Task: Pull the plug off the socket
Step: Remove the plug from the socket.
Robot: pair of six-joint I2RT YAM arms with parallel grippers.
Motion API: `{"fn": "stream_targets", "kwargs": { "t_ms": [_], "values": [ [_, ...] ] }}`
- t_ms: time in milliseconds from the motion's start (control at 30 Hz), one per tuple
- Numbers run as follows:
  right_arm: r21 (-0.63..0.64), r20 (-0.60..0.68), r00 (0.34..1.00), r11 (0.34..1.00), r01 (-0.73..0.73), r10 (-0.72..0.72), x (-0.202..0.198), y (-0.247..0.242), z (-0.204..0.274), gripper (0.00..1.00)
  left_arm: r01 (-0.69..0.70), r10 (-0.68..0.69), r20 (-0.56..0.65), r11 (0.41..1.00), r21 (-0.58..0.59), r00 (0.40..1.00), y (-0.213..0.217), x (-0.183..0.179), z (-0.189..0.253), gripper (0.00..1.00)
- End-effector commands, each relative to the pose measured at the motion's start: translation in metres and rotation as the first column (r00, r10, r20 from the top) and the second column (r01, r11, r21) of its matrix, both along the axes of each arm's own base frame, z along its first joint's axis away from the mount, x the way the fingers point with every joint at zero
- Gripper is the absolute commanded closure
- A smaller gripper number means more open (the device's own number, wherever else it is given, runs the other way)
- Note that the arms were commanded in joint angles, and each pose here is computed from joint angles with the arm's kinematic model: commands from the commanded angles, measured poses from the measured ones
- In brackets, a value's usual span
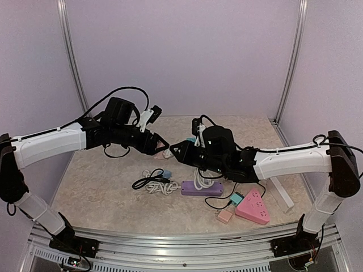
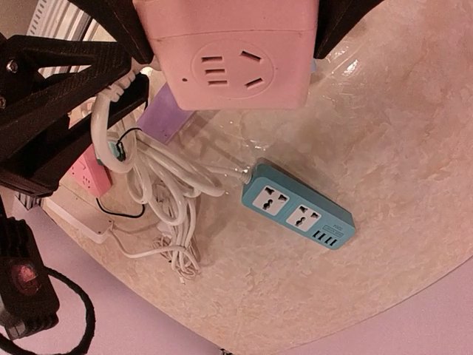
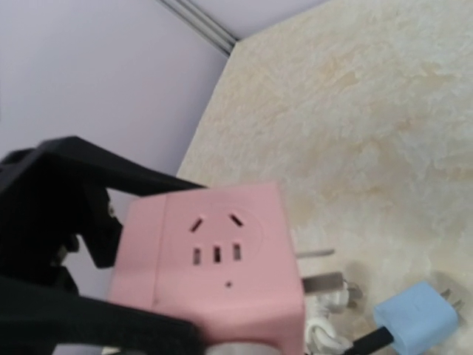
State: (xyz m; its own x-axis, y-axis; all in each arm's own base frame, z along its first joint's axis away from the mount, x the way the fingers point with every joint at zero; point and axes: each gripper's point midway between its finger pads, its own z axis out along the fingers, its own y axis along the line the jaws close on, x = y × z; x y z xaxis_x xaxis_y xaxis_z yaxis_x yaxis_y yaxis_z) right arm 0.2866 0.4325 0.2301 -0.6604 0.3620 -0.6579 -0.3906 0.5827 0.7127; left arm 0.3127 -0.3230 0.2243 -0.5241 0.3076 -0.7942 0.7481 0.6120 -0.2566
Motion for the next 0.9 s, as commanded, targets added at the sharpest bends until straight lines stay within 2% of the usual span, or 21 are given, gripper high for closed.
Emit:
{"fn": "stream_targets", "kwargs": {
  "t_ms": [0,200,533,867],
  "values": [
    [-0.025,0.046,0.987,0.987,0.157,-0.156,0.044,-0.039,0.017,1.0,0.161,-0.161,0.013,0.986,0.04,0.987,-0.017,-0.038,0.002,1.0],
    [0.007,0.046,0.988,0.989,0.149,-0.149,0.037,-0.039,0.013,1.0,0.111,-0.111,0.006,0.993,0.04,0.994,-0.01,-0.028,0.001,1.0],
    [-0.002,0.027,0.991,0.991,0.133,-0.133,-0.002,-0.021,-0.001,1.0,-0.051,0.046,-0.113,0.998,-0.041,0.993,0.022,0.011,-0.001,1.0],
    [-0.023,0.025,0.99,0.99,0.142,-0.141,-0.008,-0.018,-0.003,1.0,-0.04,0.032,-0.131,0.998,-0.056,0.991,0.022,0.012,-0.005,1.0]
  ]
}}
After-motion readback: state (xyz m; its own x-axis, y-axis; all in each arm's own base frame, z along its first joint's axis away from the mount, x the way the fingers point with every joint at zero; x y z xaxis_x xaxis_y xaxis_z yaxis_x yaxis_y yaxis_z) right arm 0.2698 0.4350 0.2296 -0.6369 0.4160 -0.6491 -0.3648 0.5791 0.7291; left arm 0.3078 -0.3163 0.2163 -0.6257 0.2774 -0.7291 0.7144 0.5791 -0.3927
